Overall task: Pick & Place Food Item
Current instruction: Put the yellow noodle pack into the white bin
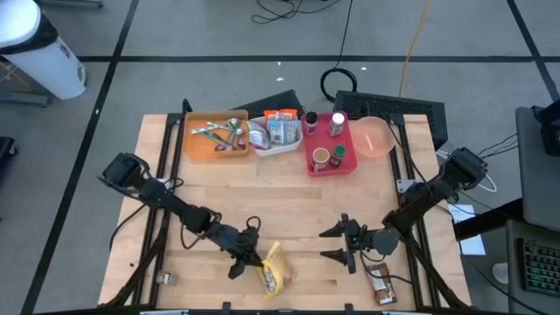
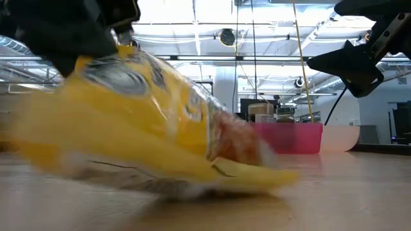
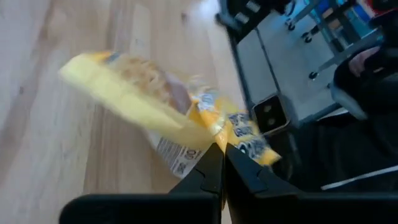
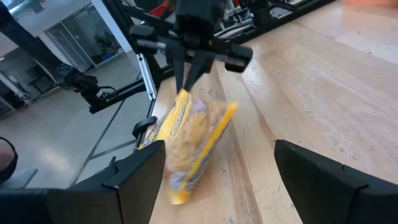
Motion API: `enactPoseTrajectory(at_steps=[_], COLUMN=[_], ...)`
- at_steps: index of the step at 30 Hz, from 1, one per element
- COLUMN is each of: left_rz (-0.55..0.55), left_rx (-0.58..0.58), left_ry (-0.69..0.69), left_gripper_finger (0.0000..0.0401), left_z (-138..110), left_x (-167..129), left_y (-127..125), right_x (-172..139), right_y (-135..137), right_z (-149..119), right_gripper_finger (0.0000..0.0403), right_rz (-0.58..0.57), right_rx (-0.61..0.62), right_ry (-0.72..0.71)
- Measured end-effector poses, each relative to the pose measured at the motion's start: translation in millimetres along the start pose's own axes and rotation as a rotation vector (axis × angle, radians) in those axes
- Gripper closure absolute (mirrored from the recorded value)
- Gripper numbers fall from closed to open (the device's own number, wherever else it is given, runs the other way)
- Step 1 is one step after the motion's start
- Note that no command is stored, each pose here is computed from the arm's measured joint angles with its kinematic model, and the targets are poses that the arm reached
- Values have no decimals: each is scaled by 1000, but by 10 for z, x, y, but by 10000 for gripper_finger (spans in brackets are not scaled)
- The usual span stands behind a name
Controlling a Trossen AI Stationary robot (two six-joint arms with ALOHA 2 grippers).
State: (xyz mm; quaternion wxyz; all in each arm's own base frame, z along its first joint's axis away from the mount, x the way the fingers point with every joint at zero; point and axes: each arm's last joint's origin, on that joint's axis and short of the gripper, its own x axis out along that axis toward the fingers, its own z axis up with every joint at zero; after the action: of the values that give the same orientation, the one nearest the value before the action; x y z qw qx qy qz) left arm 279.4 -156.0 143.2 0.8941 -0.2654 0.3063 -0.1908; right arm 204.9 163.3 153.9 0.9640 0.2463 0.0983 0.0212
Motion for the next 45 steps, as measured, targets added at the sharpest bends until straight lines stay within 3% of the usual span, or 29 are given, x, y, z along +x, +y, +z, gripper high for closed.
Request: enactPoseTrajectory(at_steps=[12,22,29,37,45], left_rz=[-4,65,116,133,47], left_rx=[208,314,380,495,551], left_ry=[-94,-71,35,134,173], left_gripper_finger=[398,399,400,400,400], left_z=[302,508,805,1087,1218], left_x=[-386,-571,-635,-751,-784], left_y=[-192,-95,-89,-273,-403], right_x=[81,211,327,429,571], right_y=[-109,-313,-427,-740,-861], right_z=[78,231,454,708,1048], right_gripper_finger=[110,110,110,110,110], right_rz=[-50,-131,106,142,285], right_rx=[-53,-159,-279,-279,-254], right_ry=[-25,-66,-70,-108,-123])
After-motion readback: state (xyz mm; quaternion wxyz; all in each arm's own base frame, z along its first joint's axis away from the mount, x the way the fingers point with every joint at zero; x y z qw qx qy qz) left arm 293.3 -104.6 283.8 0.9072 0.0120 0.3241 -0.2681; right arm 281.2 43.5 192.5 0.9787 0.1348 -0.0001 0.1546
